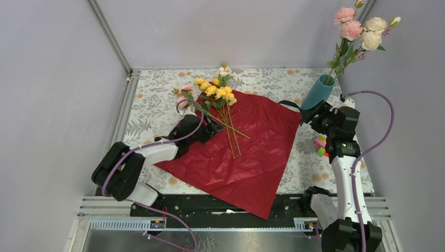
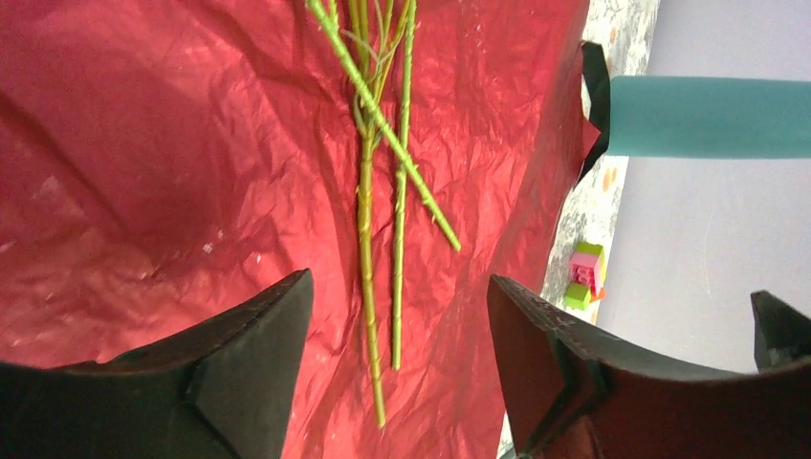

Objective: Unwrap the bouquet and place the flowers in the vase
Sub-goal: Insert the fake flower into the vase, then pick up the fake flower from the wrapping paper.

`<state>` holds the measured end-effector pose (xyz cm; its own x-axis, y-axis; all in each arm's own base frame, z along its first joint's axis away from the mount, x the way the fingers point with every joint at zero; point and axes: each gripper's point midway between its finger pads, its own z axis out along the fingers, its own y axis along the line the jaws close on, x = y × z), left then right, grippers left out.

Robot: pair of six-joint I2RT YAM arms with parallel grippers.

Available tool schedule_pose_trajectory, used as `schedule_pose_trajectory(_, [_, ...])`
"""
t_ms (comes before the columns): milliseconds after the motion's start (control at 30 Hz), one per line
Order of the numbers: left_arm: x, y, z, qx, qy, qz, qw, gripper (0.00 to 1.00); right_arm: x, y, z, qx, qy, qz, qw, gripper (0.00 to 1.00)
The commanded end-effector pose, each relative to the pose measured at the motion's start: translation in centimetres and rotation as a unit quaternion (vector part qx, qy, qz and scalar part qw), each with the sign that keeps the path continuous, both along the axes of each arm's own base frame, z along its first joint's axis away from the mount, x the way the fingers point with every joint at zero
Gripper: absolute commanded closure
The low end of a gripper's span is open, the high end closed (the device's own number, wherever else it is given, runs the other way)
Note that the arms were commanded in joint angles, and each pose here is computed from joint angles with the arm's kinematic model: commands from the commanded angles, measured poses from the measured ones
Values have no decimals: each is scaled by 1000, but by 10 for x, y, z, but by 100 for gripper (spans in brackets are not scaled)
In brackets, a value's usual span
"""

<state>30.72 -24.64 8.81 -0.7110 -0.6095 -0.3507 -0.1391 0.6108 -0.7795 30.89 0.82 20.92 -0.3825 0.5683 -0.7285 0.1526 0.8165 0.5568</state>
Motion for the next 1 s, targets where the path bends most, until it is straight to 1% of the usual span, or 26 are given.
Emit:
schedule_pose_trajectory(0, [47, -16, 50, -54, -84, 53, 994, 34, -6, 11, 4, 7, -1, 24, 1000, 34])
schedule_pose_trajectory(133, [61, -11, 31, -27, -72, 81, 994, 36, -7, 14, 5, 7, -2, 29, 1000, 35])
schedule_pose_trajectory(300, [71, -18, 13, -18, -56, 82, 995, 40, -9, 17, 8, 11, -1, 35, 999, 35])
schedule_pose_trajectory(367, [73, -24, 11, -29, -53, 75, 995, 48, -9, 19, 9, 13, -2, 37, 999, 35])
schedule_pose_trajectory(433, [74, -25, 6, -26, -49, 73, 996, 51, -10, 21, 10, 14, -3, 41, 999, 35])
schedule_pose_trajectory(767, [82, -28, -11, -14, -35, 78, 996, 53, -14, 26, 20, 14, -12, 51, 999, 37])
schedule_pose_trajectory(967, [87, -30, -18, -18, -31, 78, 996, 58, -17, 27, 18, 14, -11, 53, 998, 37])
